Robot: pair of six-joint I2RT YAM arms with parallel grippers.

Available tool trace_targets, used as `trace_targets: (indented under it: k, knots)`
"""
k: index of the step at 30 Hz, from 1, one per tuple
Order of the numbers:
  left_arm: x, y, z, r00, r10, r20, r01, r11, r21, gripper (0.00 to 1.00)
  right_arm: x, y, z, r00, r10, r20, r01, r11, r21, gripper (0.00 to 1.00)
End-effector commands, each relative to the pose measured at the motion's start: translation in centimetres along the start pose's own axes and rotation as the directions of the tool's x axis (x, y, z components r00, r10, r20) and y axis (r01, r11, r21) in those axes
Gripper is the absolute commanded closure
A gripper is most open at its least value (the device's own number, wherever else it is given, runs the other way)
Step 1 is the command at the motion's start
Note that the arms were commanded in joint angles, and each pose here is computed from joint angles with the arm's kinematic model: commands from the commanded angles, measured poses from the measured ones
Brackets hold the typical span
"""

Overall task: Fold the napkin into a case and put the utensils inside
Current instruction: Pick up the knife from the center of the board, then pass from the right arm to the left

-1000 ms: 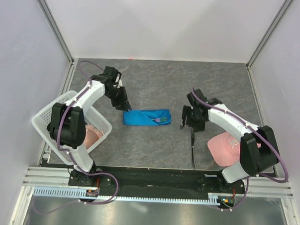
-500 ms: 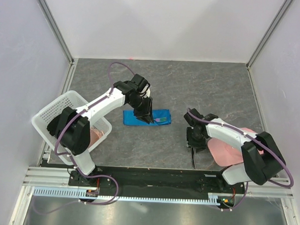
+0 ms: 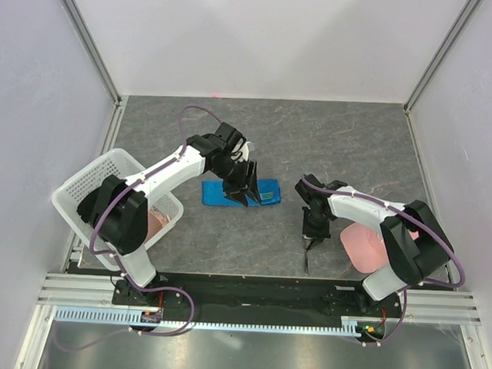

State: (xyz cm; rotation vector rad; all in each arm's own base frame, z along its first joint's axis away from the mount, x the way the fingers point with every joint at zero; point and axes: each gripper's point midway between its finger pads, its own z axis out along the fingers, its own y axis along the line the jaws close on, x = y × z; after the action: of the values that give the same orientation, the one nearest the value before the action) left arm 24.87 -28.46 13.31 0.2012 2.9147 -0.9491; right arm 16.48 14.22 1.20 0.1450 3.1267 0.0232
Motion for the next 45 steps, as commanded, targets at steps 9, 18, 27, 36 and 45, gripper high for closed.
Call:
trace_targets:
  k: [9,18,27,36,45]
  knots:
    - [3.3,-4.5,3.8,0.978,0.178,-0.107,-0.156,0.970,0.186,0.44,-5.6,10.0,-3.9,0.942,0.335,-0.018,-0.288,0.781,-0.554,1.00]
    - [6.2,-2.2,8.0,0.957,0.213,-0.198,-0.195,0.975,0.108,0.44,-5.8,10.6,-4.4,0.907,0.412,-0.090,-0.380,0.703,-0.601,1.00]
    - [7.3,-1.5,9.8,0.951,0.179,-0.250,-0.157,0.982,0.108,0.51,-6.2,11.5,-6.0,0.884,0.442,-0.150,-0.424,0.627,-0.653,1.00]
    - [7.1,-1.7,8.5,0.942,0.243,-0.230,-0.222,0.968,0.114,0.98,-7.5,11.3,-7.8,0.922,0.379,-0.075,-0.323,0.647,-0.691,0.82]
    - [7.5,-0.4,5.1,0.915,0.343,-0.212,-0.341,0.939,0.051,0.98,-8.6,6.6,-8.0,0.946,0.324,0.006,-0.281,0.831,-0.480,0.47]
